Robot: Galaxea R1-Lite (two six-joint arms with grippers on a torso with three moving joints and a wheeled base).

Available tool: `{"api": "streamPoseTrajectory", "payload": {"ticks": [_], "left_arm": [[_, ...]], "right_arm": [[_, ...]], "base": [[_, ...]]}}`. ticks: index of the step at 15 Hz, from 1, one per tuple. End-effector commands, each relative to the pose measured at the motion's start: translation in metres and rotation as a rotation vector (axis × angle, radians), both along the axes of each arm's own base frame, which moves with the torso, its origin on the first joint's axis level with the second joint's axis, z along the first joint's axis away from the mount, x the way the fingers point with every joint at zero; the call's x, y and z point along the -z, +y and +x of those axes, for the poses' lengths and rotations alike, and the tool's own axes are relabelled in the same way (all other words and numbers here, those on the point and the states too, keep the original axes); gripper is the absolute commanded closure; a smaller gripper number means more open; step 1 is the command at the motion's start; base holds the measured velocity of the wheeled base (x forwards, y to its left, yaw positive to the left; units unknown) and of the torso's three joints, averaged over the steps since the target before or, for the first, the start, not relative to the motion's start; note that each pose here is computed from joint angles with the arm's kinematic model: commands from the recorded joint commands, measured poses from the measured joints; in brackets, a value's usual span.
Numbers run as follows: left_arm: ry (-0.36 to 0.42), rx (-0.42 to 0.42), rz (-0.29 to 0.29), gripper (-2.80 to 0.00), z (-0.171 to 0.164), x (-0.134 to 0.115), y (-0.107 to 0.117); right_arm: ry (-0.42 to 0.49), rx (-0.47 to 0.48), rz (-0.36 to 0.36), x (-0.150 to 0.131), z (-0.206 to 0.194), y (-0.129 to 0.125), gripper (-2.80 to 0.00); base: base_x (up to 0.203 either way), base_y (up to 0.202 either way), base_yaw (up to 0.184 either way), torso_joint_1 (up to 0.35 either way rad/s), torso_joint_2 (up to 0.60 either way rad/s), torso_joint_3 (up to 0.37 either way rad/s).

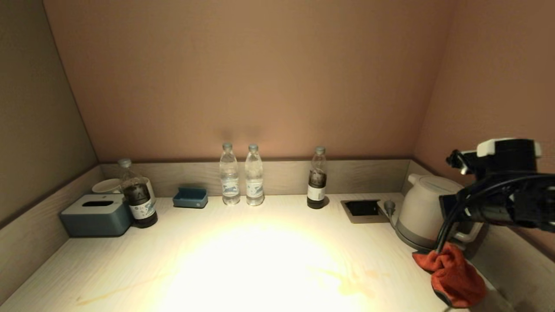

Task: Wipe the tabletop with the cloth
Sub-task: Pick up the tablecloth

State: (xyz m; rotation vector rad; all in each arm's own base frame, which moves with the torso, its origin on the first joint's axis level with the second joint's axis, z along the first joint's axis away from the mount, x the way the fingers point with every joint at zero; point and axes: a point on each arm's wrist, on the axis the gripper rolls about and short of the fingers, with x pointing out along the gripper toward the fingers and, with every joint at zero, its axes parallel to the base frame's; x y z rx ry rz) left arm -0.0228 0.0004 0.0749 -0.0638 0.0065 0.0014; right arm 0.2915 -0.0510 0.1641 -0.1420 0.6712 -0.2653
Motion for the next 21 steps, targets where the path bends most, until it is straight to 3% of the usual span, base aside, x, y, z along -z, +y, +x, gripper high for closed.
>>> {"api": "streamPoseTrajectory", "payload": {"ticks": [1, 4, 8, 17, 18, 21], "left_arm": [[0.000, 0.000, -0.001, 0.00, 0.000, 0.000, 0.000], [0.000, 0.000, -0.001, 0.00, 0.000, 0.000, 0.000], [0.000, 0.000, -0.001, 0.00, 0.000, 0.000, 0.000], [0.000, 0.000, -0.001, 0.00, 0.000, 0.000, 0.000], [0.000, 0.000, -0.001, 0.00, 0.000, 0.000, 0.000], [0.000, 0.000, -0.001, 0.00, 0.000, 0.000, 0.000]], "right_arm": [[0.168, 0.061, 0.027, 0.053, 0.023, -0.021, 0.00], [0.236, 0.095, 0.024, 0.065, 0.015, -0.024, 0.00], [0.254, 0.097, 0.028, 0.068, 0.009, -0.023, 0.00], [0.223, 0.092, 0.026, 0.057, -0.004, -0.020, 0.00], [0.212, 0.089, 0.025, 0.053, -0.007, -0.018, -2.80], [0.217, 0.084, 0.028, 0.053, -0.018, -0.015, -2.80]], "base": [[0.000, 0.000, 0.000, 0.000, 0.00, 0.000], [0.000, 0.000, 0.000, 0.000, 0.00, 0.000], [0.000, 0.000, 0.000, 0.000, 0.00, 0.000], [0.000, 0.000, 0.000, 0.000, 0.00, 0.000], [0.000, 0.000, 0.000, 0.000, 0.00, 0.000], [0.000, 0.000, 0.000, 0.000, 0.00, 0.000]]}}
